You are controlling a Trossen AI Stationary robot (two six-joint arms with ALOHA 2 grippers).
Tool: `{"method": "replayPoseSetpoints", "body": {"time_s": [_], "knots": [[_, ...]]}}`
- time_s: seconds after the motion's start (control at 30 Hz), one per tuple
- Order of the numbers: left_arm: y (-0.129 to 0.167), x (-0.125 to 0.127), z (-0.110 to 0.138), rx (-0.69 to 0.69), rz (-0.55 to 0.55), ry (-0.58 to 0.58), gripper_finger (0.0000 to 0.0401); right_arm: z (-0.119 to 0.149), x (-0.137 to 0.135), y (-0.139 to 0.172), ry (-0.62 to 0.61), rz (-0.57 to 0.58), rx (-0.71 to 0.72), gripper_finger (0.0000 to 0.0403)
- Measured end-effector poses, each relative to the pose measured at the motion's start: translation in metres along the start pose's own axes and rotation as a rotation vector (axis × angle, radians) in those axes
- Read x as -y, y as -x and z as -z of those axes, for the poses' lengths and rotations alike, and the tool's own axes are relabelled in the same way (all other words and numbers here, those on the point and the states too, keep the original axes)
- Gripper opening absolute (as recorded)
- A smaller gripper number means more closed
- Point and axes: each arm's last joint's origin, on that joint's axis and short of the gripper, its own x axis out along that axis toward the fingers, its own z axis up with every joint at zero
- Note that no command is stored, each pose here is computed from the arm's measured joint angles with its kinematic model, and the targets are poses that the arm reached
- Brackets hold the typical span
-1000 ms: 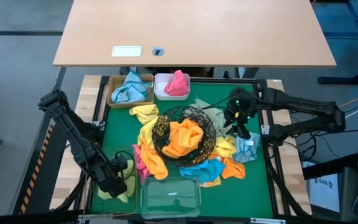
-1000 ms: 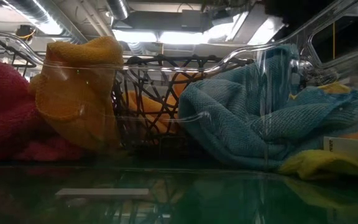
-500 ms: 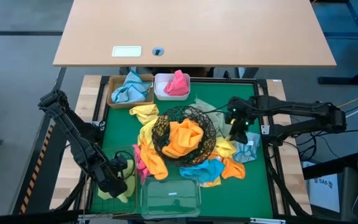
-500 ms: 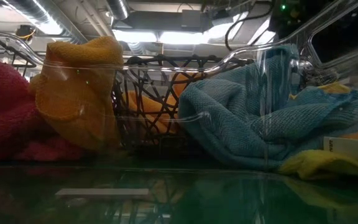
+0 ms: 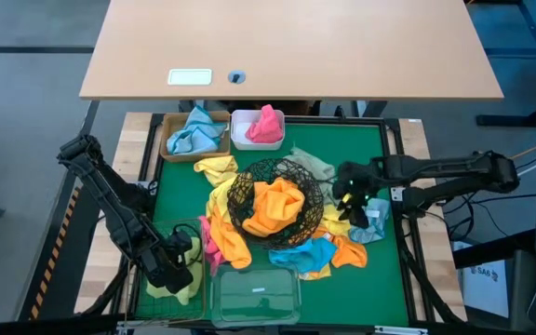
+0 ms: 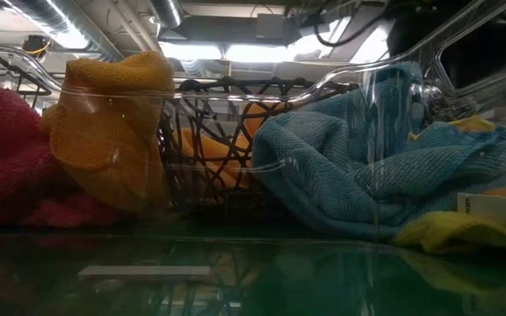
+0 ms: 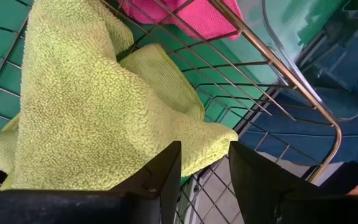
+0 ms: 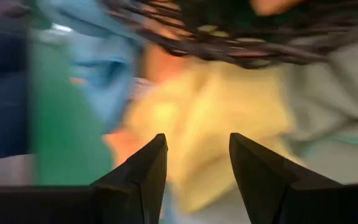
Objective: Sort microfiber towel by color & place in baskets
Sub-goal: Put the yellow towel into the transparent bin
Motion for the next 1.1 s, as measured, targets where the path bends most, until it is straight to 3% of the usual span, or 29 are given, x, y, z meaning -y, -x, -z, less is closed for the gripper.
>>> {"method": "replayPoseSetpoints", "body": {"time_s": [0.1,0.37,0.73,0.87,1.03,1.1], "knots": [[0.000,0.000,0.000,0.000,0.000,0.000,0.0128,0.002,-0.011,-0.005,0.046,0.121,-0.005,0.0175],[0.000,0.000,0.000,0.000,0.000,-0.001,0.0128,0.006,-0.033,-0.015,0.104,0.235,0.010,0.0175],[0.000,0.000,-0.001,0.026,0.002,-0.001,0.0128,0.005,-0.036,-0.034,0.106,0.276,-0.059,0.0170],[0.000,0.000,0.000,0.014,0.004,0.000,0.0128,0.003,-0.034,-0.043,0.100,0.288,-0.094,0.0128],[0.000,0.000,0.000,-0.007,0.002,-0.001,0.0128,0.000,-0.034,-0.047,0.102,0.281,-0.074,0.0018],[0.000,0.000,0.000,-0.009,0.002,-0.001,0.0128,-0.003,-0.034,-0.047,0.103,0.272,-0.053,0.0014]]}}
